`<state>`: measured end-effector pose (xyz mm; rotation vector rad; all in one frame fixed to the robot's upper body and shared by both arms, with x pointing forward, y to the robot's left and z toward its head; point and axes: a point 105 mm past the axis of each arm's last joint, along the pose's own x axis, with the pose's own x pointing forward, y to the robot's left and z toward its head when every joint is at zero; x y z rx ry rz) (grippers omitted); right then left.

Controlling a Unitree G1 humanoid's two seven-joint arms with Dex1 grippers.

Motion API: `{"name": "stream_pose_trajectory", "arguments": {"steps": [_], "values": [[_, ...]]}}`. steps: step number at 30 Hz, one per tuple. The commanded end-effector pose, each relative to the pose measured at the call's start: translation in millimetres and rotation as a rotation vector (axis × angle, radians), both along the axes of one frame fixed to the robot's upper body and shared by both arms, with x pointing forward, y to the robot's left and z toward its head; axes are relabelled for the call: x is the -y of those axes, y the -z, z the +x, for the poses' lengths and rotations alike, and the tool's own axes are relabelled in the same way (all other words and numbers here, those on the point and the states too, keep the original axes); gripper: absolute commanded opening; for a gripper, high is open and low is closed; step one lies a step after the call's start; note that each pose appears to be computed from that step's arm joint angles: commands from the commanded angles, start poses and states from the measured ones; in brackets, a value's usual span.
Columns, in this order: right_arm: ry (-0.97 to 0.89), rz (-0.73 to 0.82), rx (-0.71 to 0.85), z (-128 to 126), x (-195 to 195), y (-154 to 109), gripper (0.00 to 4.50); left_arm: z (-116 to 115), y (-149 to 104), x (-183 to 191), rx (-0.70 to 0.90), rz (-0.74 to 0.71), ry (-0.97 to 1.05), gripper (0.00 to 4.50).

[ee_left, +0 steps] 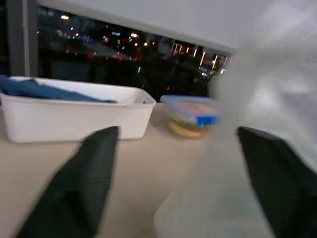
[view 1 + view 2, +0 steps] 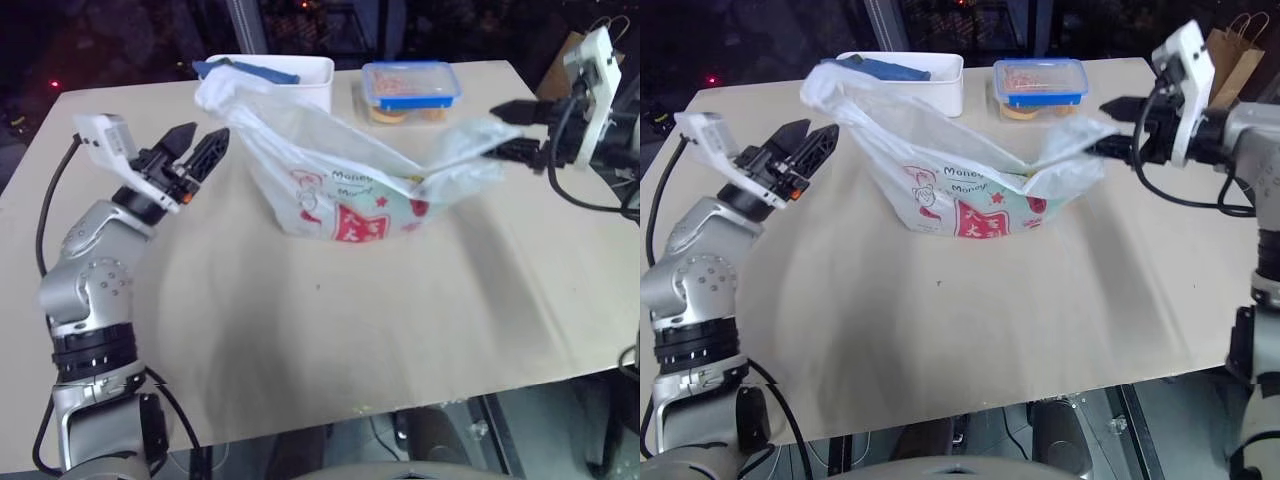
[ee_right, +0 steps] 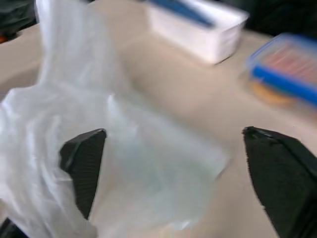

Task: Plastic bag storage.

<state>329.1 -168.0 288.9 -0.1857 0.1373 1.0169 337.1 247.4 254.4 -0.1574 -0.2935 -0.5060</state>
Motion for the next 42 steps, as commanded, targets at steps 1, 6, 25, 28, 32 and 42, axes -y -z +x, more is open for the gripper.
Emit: {"name": "stream_pose_trajectory", "arguments": {"steps": [1, 6, 25, 28, 32, 42], "values": [[-0.127, 0.073, -0.008, -34.4, 5.3, -21.7, 4.50, -23.3, -6.4, -13.3, 0.021, 0.029, 0.017, 4.47], [0.019, -0.048, -0.077, -29.3, 33.3, -3.1, 4.50, -26.7, 10.3, -24.6, -0.034, 0.045, -0.033, 4.47], [-0.139, 0.199, -0.039, -52.2, 39.4, -52.9, 4.50, -19.3, 33.6, -11.1, -0.088, 0.051, -0.021, 4.47], [0.049, 0.375, 0.033, -24.2, 62.5, -61.2, 4.50, -27.6, 46.0, -13.6, -0.132, 0.090, -0.026, 4.47], [0.230, 0.406, 0.119, -14.8, 87.1, -1.6, 4.50, -58.1, 80.5, -24.8, -0.275, 0.165, -0.032, 4.47], [0.414, 0.003, -0.009, -69.2, 128.3, 136.1, 4.50, -121.3, 162.8, -11.5, -0.510, 0.321, 0.010, 4.47]]}}
